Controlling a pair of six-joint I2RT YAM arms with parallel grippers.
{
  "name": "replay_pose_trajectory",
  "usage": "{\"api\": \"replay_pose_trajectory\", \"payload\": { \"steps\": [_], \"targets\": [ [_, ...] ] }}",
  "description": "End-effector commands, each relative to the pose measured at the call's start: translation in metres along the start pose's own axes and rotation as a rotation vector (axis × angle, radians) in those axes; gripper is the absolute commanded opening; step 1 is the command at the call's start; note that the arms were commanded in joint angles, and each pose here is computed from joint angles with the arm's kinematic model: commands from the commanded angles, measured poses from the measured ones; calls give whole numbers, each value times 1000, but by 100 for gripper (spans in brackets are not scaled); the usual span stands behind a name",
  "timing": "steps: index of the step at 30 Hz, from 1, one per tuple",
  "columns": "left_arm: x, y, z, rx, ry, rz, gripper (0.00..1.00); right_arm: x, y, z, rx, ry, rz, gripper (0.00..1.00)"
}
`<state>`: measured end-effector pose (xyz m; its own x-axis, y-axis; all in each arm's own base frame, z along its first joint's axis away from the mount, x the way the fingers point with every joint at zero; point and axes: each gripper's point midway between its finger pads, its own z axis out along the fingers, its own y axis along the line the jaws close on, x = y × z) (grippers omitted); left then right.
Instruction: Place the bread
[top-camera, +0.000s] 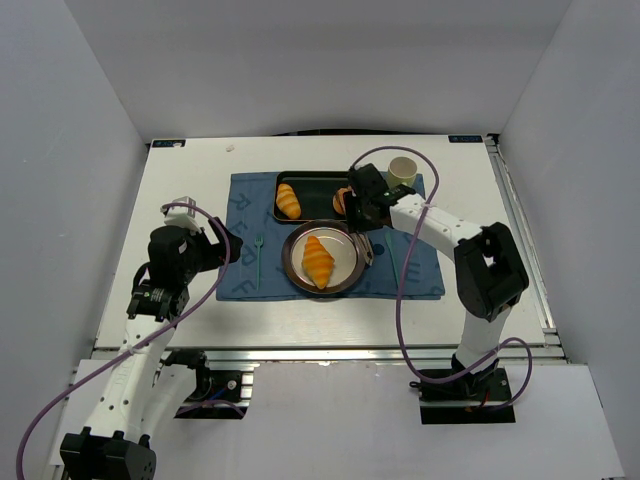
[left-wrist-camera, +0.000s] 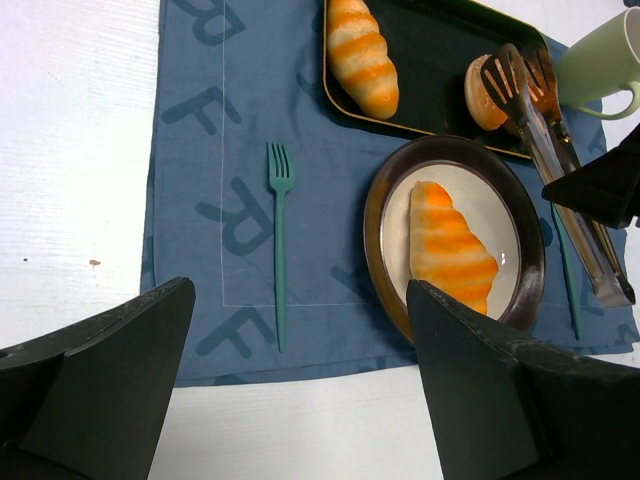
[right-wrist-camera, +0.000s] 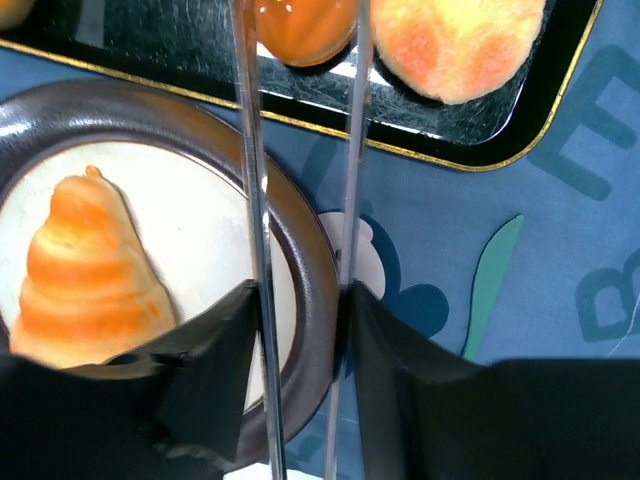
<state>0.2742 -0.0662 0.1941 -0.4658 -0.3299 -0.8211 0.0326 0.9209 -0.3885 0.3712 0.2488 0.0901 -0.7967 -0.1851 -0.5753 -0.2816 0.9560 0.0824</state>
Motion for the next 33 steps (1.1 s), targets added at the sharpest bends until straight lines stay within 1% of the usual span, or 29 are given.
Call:
{"api": "replay_pose_trajectory", "payload": {
  "steps": [1,6,7,13,19,24,29,31,32,33],
  "targets": [
    [-3,-3,-1,11,-17,2,98,-6,-2,-4,19,-14,-17,42],
    [-4,-2,-1,9,-25,2,98,-17,2,-14,8,-36,-22,39],
    [-5,-3,-2,11,-25,2,98,-19,3,-17,5,-44,-21,37],
    [-5,-3,-1,12,-23,2,98,-41,12,-37,-40,-109,-14,31],
    [-4,-2,-1,7,-24,1,98,-65,21,-56,-77,-163,-16,30],
    [-5,-2,-2,7,-27,2,98,-66,24,-60,-96,-163,-23,30],
    [-4,-2,-1,9,-25,2,98,-53,30,-63,-135,-137,-26,30],
    [-4,-3,-1,10,-24,2,98,-51,33,-72,-156,-148,-28,30],
    [-4,-3,-1,10,-24,2,98,-43,32,-72,-160,-133,-30,30],
    [-5,-3,-2,10,-24,2,98,-43,33,-81,-171,-148,-27,30]
  ]
}}
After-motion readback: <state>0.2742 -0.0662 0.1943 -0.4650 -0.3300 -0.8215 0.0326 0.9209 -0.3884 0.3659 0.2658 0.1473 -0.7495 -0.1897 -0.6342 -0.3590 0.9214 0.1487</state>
